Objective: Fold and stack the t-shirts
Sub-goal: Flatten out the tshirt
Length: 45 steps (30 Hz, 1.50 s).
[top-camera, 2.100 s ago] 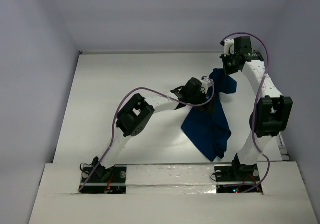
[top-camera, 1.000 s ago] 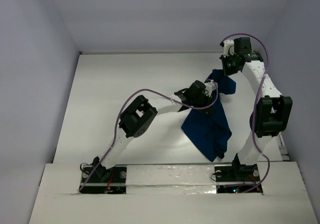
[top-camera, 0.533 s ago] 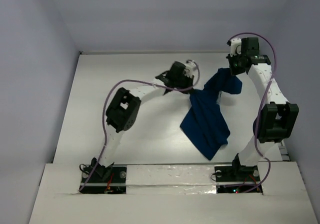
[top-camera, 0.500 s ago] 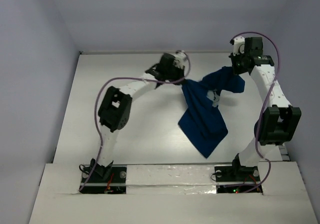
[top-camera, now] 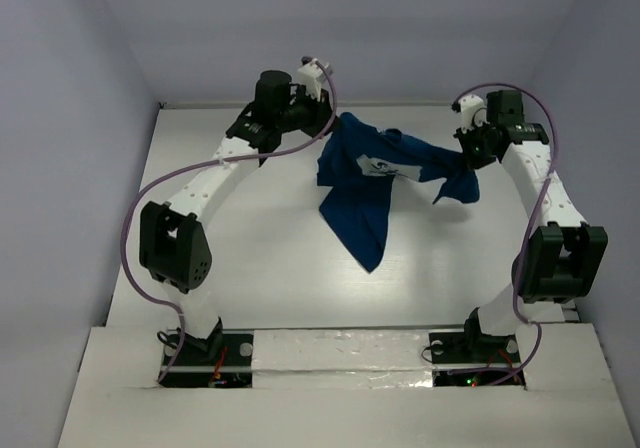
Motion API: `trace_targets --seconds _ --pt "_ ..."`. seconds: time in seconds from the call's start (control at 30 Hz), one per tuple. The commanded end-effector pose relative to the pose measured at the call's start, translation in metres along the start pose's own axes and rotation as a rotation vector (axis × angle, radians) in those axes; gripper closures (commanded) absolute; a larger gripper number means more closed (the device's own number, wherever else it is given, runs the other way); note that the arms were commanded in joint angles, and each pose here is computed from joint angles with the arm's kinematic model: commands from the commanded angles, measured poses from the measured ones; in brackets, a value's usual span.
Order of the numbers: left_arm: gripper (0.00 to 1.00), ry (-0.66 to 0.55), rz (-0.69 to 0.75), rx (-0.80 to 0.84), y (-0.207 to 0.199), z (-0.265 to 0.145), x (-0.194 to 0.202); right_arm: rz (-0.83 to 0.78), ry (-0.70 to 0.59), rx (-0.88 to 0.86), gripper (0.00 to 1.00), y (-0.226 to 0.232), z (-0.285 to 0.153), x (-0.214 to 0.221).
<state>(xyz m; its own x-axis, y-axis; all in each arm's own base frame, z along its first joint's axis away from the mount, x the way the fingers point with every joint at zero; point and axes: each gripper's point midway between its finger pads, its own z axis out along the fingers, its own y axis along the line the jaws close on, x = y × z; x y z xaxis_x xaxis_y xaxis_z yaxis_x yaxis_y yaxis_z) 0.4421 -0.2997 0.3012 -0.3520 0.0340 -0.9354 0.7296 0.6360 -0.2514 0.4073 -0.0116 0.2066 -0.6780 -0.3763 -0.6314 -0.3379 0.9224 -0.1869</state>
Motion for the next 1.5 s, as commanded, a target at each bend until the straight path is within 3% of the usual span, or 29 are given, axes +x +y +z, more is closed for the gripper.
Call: trace_targets --seconds 0.0,0.23,0.3,0.37,0.5,0.53,0.67,0.87,0.97,1.17,1.3,1.47 --pt "0.98 0.034 -0.008 0.106 -0.021 -0.002 0.015 -0.048 0.121 -0.062 1.0 0.011 0.011 0.038" --pt "0.98 -0.017 0.077 0.087 -0.028 -0.018 -0.025 -0.047 -0.004 -0.041 1.0 0.006 -0.007 0.006" --pt "0.98 -0.004 0.124 0.085 -0.031 -0.026 -0.035 -0.019 -0.148 0.069 1.0 -0.013 -0.034 -0.031" --pt "0.98 -0.051 0.191 0.126 -0.049 -0.042 -0.072 0.006 -0.326 0.195 1.0 -0.031 -0.077 -0.065" --pt "0.98 -0.12 0.312 0.207 -0.088 -0.087 -0.122 0.04 -0.616 0.341 1.0 -0.044 -0.16 -0.098" --pt "0.98 -0.176 0.357 0.222 -0.105 -0.103 -0.146 0.045 -0.655 0.357 1.0 -0.043 -0.175 -0.102" --pt "0.98 -0.263 0.47 0.284 -0.144 -0.149 -0.178 0.063 -0.821 0.406 1.0 -0.037 -0.243 -0.11" --pt "0.98 -0.328 0.588 0.483 -0.206 -0.22 -0.175 0.058 -1.084 0.444 1.0 -0.004 -0.352 -0.087" --pt "0.98 -0.361 0.598 0.576 -0.236 -0.255 -0.172 0.039 -1.139 0.45 1.0 0.009 -0.384 -0.073" --pt "0.98 -0.358 0.571 0.605 -0.249 -0.283 -0.156 0.032 -1.113 0.444 1.0 0.007 -0.381 -0.077" --pt "0.98 -0.317 0.519 0.632 -0.245 -0.273 -0.136 0.023 -1.036 0.345 1.0 0.0 -0.333 -0.108" --pt "0.99 -0.23 0.517 0.565 -0.213 -0.233 -0.104 0.04 -0.868 0.159 1.0 -0.014 -0.226 -0.158"
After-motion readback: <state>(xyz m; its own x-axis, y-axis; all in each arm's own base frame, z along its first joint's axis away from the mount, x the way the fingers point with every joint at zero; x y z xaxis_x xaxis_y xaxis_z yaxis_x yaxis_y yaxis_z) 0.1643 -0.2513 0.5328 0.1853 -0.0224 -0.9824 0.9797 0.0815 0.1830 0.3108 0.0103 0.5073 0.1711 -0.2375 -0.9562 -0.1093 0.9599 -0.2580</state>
